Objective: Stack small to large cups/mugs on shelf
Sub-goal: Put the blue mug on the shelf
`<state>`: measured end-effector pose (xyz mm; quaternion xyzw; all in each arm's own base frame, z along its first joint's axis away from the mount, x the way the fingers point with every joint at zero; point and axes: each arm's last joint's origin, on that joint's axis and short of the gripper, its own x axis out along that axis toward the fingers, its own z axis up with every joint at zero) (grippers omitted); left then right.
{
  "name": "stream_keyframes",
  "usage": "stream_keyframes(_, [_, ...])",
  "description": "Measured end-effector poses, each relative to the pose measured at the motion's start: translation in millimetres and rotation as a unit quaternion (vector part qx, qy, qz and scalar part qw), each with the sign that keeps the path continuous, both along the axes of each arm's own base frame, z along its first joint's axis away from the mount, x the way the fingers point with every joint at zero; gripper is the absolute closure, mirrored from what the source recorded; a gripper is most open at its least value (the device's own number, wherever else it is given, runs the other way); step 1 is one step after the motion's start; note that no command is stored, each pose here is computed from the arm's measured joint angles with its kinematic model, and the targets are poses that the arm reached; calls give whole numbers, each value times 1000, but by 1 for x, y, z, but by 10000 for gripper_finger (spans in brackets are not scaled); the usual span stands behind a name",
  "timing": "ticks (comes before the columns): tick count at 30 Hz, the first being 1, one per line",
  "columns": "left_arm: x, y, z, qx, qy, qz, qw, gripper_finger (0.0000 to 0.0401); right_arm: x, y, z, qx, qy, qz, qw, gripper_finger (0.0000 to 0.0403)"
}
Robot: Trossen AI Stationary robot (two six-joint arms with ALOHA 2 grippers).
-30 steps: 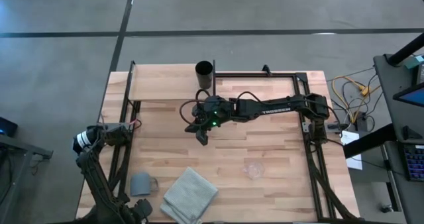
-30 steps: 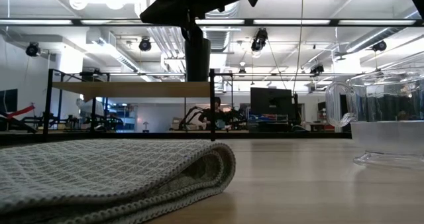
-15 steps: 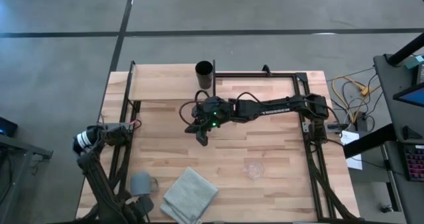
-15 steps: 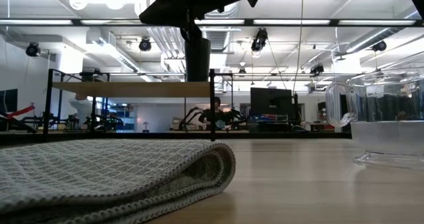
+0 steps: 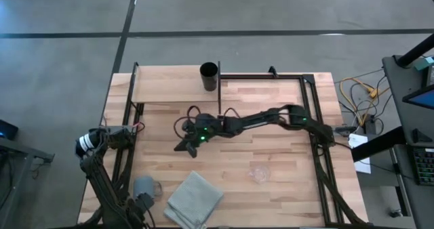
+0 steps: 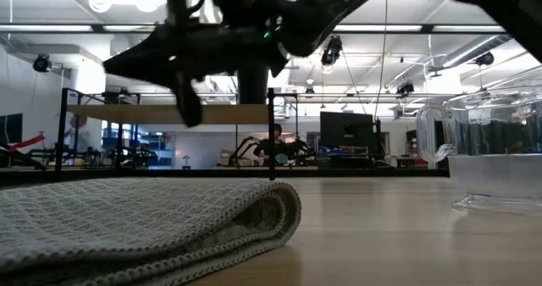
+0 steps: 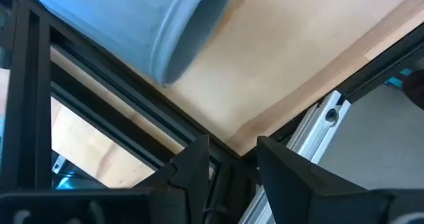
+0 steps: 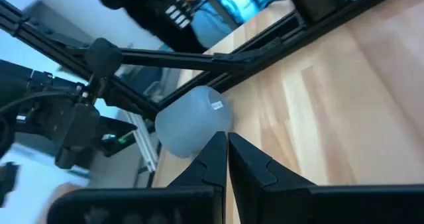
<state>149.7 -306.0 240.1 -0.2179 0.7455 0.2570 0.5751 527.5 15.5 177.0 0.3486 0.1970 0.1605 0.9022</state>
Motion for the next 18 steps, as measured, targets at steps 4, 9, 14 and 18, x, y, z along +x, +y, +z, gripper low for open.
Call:
stream_keyframes(4, [-1, 4, -1, 25, -3, -2, 1000, 287, 27, 2, -19, 20, 0, 27, 999, 394])
stream_keyframes(9, [-1, 9, -1, 50, 3, -1, 999, 287, 48, 3, -24, 13, 32, 38, 999, 394])
stream_keyframes(14, [-1, 9, -1, 54, -8, -2, 998, 287, 60, 2, -19, -10, 31, 42, 999, 394])
stream_keyframes(18, [0, 9, -2, 63, -27, -4, 998, 287, 61, 2, -12, -20, 31, 45, 998, 394])
